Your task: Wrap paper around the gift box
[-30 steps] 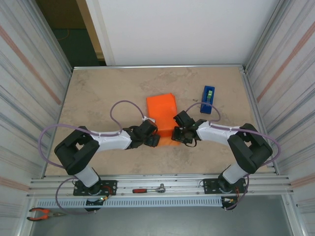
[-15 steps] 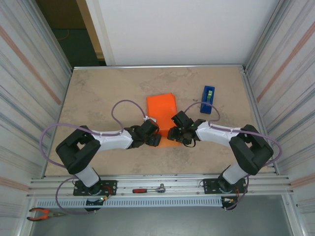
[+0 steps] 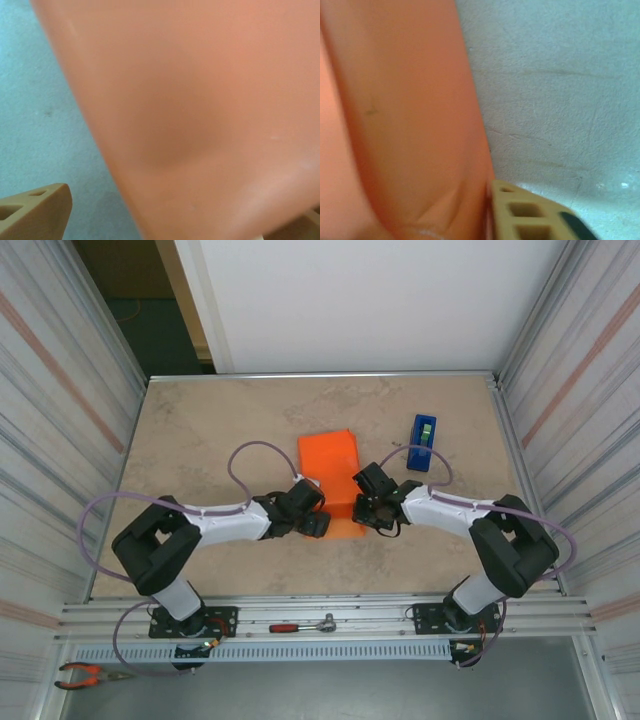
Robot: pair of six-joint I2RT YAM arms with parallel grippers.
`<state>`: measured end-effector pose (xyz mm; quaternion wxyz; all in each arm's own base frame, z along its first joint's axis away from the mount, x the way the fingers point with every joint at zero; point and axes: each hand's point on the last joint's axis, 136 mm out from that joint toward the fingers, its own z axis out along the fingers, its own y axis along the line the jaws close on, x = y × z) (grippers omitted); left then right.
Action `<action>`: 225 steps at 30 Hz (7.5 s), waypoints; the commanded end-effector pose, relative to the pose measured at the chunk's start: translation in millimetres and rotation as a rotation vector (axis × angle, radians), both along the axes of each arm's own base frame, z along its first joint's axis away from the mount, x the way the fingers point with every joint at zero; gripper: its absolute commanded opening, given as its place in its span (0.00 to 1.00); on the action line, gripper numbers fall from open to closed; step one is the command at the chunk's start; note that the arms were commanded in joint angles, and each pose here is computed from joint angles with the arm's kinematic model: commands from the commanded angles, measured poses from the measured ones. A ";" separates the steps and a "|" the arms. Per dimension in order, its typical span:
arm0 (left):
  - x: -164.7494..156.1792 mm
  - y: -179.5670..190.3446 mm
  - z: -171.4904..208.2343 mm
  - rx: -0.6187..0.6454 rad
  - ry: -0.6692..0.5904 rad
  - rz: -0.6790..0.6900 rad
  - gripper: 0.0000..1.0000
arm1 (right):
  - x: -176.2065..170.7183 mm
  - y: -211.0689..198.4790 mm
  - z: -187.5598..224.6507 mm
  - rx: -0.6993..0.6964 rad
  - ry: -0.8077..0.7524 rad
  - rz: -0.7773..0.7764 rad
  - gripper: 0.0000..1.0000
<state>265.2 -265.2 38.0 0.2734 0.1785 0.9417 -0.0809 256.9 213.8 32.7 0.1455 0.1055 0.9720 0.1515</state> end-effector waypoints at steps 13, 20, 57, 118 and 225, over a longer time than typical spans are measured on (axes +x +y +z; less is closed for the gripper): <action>-7.4 7.3 16.6 -0.153 0.045 0.209 0.64 | -2.1 5.1 -0.3 0.023 -0.008 0.016 0.02; -5.8 6.5 6.0 -0.131 0.031 0.232 0.41 | -5.8 10.4 0.7 0.037 -0.010 0.035 0.02; -12.3 13.8 20.9 0.001 -0.055 0.218 0.55 | -8.1 -0.7 14.9 0.024 -0.001 0.034 0.75; -1.7 21.2 -16.5 0.048 -0.102 0.271 0.93 | 9.4 23.5 -10.4 0.049 -0.016 0.026 0.69; 3.6 0.2 6.8 0.017 -0.123 0.158 0.48 | 5.0 18.3 -0.6 -0.003 -0.022 0.010 0.06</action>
